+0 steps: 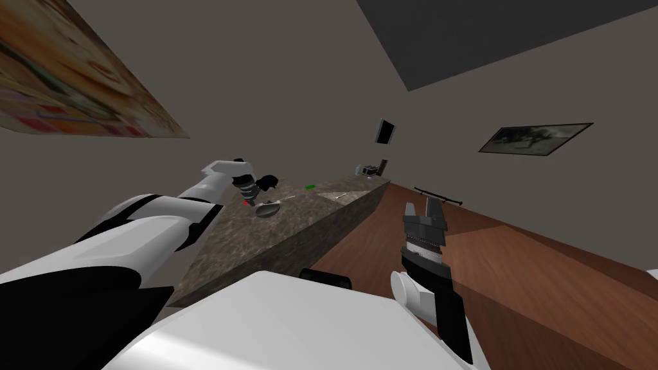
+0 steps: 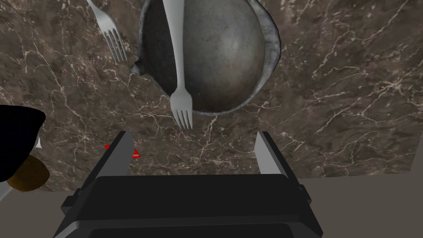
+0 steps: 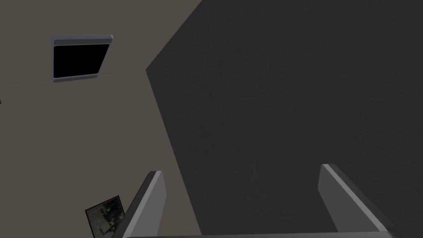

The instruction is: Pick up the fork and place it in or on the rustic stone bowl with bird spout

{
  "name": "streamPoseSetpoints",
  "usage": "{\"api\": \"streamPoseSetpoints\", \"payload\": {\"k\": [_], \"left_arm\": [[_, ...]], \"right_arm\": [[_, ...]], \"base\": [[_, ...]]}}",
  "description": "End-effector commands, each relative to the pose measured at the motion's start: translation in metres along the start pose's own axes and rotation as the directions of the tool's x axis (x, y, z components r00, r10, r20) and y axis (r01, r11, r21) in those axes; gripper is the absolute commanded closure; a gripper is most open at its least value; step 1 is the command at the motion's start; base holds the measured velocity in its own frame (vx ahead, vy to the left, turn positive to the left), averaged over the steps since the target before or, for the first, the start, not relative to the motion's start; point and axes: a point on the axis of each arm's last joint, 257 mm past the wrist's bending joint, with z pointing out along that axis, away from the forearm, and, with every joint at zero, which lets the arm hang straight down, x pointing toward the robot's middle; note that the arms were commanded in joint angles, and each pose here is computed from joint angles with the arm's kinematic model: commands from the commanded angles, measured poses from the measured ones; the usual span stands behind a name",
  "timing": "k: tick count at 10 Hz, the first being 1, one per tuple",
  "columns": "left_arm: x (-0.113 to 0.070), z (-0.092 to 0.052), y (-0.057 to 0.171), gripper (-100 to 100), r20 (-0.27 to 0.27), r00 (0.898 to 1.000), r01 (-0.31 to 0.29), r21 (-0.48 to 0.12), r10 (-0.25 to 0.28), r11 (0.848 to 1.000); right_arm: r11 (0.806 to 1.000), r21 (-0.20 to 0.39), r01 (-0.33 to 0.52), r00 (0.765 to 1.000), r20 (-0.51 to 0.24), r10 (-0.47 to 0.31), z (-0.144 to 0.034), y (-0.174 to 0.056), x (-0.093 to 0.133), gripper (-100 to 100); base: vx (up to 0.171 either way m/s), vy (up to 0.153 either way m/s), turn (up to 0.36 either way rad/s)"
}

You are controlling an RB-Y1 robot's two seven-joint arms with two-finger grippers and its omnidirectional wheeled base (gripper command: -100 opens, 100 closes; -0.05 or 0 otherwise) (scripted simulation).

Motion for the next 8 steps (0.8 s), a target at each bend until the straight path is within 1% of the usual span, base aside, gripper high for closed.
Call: {"api": "streamPoseSetpoints", "payload": {"k": [1, 2, 3, 8], "left_arm": [[-0.0044, -0.0150, -0.0005, -100, 0.000, 1.000, 0.001, -0.002, -0.001, 1.000], [-0.0022, -0.0089, -0.0019, -100, 0.000, 1.000, 0.003, -0.001, -0.003, 1.000], [-0.0026, -0.0099, -0.0017, 0, 0.000, 1.000, 0.002, -0.002, -0.002, 1.000], [-0.0025, -0.0098, -0.0017, 0, 0.000, 1.000, 0.002, -0.002, -0.002, 1.000]], "right_arm": [[1.000, 0.000, 0.000, 1.000, 0.000, 0.000, 0.0000, 0.0000, 0.0000, 0], [1.000, 0.000, 0.000, 1.000, 0.000, 0.000, 0.0000, 0.0000, 0.0000, 0], [1.000, 0.000, 0.000, 1.000, 0.000, 0.000, 0.0000, 0.0000, 0.0000, 0], [1.000, 0.000, 0.000, 1.000, 0.000, 0.000, 0.0000, 0.0000, 0.0000, 0]], "base": [[0.000, 0.000, 0.000], [0.000, 0.000, 0.000], [0.000, 0.000, 0.000], [0.000, 0.000, 0.000]]}}
